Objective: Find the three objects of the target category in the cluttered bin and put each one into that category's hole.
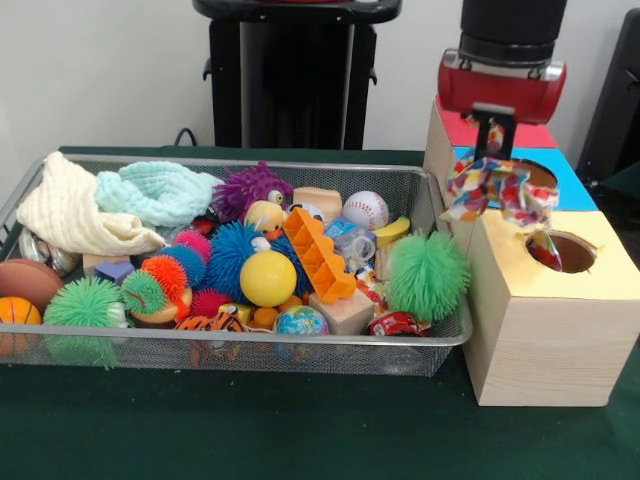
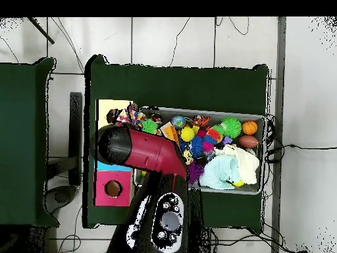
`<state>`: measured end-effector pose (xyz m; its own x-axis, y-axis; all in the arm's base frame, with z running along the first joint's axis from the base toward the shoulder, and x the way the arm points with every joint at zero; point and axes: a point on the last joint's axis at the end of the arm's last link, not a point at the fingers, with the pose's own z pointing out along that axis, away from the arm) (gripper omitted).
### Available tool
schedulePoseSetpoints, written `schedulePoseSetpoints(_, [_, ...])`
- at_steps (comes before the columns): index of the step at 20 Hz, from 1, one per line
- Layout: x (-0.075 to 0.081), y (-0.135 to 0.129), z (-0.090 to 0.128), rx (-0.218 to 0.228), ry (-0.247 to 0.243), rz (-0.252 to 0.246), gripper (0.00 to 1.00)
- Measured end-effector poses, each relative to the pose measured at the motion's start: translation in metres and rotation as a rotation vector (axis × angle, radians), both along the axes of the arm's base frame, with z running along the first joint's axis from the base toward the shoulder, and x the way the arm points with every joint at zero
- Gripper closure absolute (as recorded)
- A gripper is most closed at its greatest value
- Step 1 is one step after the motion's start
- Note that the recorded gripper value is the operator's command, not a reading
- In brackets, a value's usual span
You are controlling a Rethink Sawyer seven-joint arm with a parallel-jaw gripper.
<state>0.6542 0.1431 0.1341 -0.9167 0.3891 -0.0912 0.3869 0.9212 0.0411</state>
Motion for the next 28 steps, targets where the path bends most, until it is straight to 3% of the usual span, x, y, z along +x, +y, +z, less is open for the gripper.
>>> schedulePoseSetpoints(4, [-0.003,0.008,0.013,0.014,0.023,0.010,1.00])
schedulePoseSetpoints(5, [0.000,0.002,0.021,0.016,0.009,0.001,0.00])
schedulePoseSetpoints(15, [0.009,-0.018,0.039,0.018,-0.022,-0.029,0.00])
schedulePoseSetpoints(28, [0.009,-0.010,0.042,0.017,-0.031,-0.016,0.00])
